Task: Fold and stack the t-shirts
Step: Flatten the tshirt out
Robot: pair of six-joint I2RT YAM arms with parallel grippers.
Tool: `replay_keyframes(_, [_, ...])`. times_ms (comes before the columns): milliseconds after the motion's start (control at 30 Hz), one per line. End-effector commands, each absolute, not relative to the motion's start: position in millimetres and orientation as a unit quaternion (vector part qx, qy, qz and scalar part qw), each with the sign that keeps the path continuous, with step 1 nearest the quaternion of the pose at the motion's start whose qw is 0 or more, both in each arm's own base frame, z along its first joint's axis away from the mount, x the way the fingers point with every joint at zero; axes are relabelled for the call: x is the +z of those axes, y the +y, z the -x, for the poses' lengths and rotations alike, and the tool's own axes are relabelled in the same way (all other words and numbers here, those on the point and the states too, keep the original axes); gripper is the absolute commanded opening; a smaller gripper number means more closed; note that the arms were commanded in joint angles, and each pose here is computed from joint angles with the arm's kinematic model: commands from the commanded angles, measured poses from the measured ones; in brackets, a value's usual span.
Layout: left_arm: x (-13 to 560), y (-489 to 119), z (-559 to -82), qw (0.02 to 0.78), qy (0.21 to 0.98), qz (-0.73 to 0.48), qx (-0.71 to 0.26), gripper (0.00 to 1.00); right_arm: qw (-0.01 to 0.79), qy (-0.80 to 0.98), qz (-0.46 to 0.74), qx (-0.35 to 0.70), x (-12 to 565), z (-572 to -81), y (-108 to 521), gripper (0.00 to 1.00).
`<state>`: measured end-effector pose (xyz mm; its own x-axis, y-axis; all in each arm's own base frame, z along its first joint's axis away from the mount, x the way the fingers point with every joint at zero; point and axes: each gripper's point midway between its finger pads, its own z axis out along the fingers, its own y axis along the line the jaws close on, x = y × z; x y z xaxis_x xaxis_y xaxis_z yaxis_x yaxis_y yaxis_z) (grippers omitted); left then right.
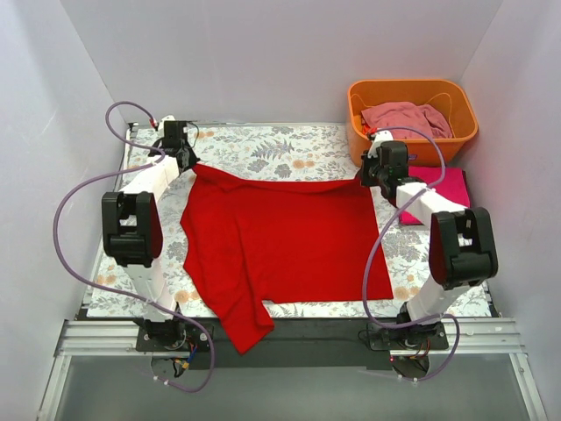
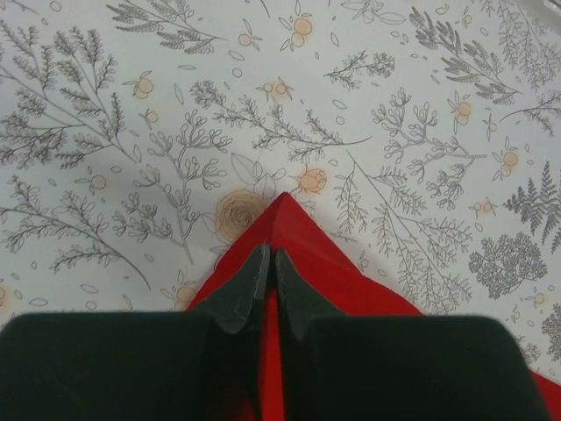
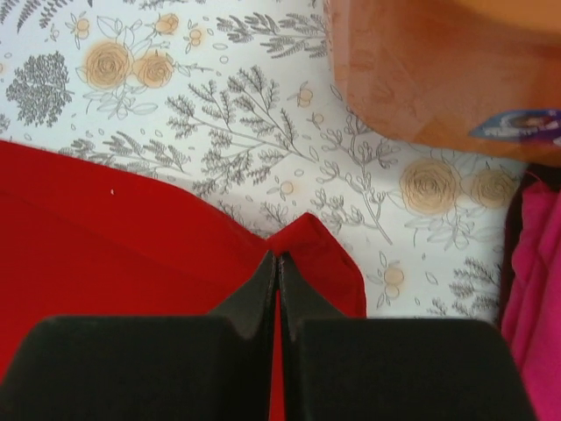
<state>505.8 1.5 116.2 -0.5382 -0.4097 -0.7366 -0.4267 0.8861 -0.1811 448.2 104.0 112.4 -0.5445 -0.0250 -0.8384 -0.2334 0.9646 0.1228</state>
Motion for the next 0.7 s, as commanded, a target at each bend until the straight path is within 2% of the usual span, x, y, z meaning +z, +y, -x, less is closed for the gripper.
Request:
replay_keyframes(0, [157, 1, -535, 0.465, 0.849, 0.248, -0.023, 0.00, 0.545, 0.824, 0.094, 0.127, 163, -489, 113, 0.01])
replay_keyframes(333, [171, -17, -553, 0.460, 0.850, 0.244, -0.078, 0.00, 0.560, 0.824, 0.037, 0.077, 171, -505, 69, 0.01])
replay_keyframes(533, [136, -30, -544, 0.418, 0.867, 0.248, -0.104, 0.00, 0.552, 0.829, 0.032, 0.088, 162, -509, 64, 0.01])
replay_keyframes(567, [132, -32, -544, 0.414, 0.869, 0.248, -0.108, 0.02, 0.549, 0.830, 0.035, 0.094, 159, -510, 66, 0.01])
replay_keyframes(633, [130, -36, -545, 0.410, 0.870, 0.247, -0.119, 0.11, 0.546, 0.831, 0.034, 0.104, 159, -510, 69, 0.13])
replay_keyframes(667, [131, -37, -546, 0.411, 0.869, 0.246, -0.122, 0.28, 0.545, 0.831, 0.034, 0.109, 160, -510, 71, 0.20])
